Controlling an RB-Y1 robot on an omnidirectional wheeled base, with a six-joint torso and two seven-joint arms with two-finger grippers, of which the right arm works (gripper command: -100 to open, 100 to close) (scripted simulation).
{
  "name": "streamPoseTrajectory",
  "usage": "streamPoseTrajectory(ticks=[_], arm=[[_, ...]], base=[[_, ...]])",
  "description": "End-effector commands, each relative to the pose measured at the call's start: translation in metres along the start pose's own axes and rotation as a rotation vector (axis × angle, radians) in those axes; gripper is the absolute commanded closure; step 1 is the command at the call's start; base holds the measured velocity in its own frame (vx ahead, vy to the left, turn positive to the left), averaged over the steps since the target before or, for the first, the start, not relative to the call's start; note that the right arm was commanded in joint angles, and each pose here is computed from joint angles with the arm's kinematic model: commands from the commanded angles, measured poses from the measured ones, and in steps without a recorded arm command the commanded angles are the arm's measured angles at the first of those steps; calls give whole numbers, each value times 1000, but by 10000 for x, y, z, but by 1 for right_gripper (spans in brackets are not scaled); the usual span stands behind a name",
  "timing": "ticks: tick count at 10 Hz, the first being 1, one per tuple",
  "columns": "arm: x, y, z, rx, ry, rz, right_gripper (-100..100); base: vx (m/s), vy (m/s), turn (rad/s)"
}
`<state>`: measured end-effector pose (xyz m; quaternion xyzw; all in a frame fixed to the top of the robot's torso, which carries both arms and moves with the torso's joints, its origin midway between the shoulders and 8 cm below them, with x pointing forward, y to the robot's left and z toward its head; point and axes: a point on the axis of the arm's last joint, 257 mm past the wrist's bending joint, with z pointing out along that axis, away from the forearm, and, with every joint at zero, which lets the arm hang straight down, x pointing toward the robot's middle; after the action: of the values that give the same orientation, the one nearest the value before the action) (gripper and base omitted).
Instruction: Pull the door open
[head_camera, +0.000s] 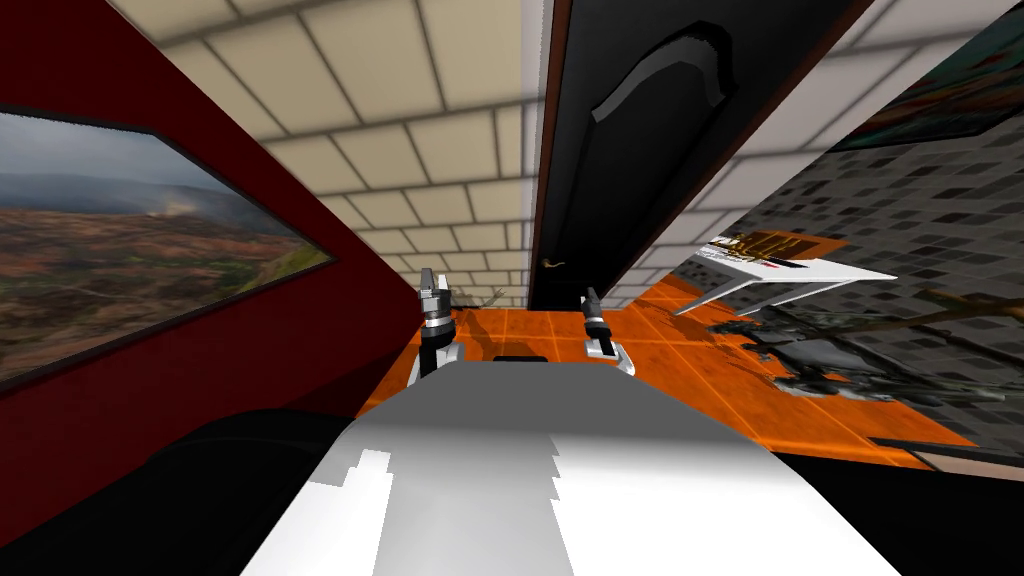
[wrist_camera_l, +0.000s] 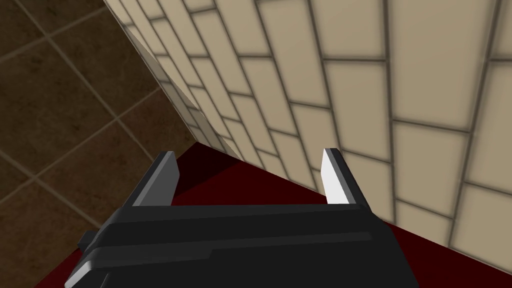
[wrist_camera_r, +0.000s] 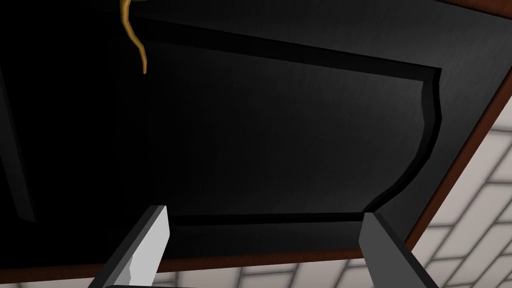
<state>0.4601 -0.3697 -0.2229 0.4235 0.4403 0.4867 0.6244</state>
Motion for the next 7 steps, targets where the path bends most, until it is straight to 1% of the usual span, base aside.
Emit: streamPoseTrajectory(ticks=[1,7], arm=[[-24,-97,4,17,2,0,-100],[-100,-467,-12,79,8,2,-100]], base=[[102,16,31],[103,17,37]])
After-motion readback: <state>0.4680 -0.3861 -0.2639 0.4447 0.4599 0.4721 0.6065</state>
